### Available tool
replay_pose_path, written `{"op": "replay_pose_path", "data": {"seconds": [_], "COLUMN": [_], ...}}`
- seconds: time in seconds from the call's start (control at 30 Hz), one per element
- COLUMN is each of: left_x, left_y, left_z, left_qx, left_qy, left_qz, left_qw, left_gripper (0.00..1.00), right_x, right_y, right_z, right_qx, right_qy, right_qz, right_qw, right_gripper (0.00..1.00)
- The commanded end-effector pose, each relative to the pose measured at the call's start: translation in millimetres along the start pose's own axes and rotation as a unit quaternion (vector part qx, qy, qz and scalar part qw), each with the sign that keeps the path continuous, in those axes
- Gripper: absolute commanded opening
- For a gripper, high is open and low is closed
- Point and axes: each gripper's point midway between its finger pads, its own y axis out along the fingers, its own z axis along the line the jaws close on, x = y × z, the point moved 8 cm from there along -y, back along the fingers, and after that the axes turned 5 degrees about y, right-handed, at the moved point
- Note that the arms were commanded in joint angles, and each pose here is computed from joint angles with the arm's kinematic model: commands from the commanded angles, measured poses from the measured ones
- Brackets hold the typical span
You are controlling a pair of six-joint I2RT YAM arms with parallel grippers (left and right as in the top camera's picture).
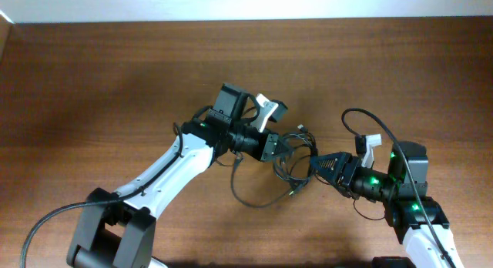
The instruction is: Untangle cables
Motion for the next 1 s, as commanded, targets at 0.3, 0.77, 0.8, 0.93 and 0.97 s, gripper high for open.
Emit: {"op": "replay_pose_path", "data": {"seconds": [0.3,0.77,0.8,0.93,0.97], "left_x": [4.3,-42.7,-41.9,-26.1,-19.2], "left_y": [16.4,-103.0,-104.3,-89.3,-81.7], "left_z": [-19.4,111.6,113.7,101.4,94.3], "left_qx": [-0.005,0.526,0.481,0.327,0.290], "left_qy": [0.104,-0.354,-0.379,-0.330,-0.273], "left_qz": [-0.003,-0.098,-0.099,-0.077,-0.066], "left_qw": [0.995,0.767,0.784,0.882,0.915], "left_gripper": [0.00,0.00,0.00,0.00,0.00], "right_x": [7.0,13.7,17.6,31.0,30.2], "right_y": [1.3,-7.4,-5.1,5.4,6.3], "right_z": [40.4,68.3,64.3,30.7,25.7], "right_qx": [0.161,0.214,0.197,0.084,0.071], "right_qy": [-0.169,-0.296,-0.278,-0.160,-0.146], "right_qz": [0.076,0.040,0.023,-0.042,-0.041], "right_qw": [0.969,0.930,0.940,0.983,0.986], "right_gripper": [0.04,0.04,0.04,0.15,0.21]}}
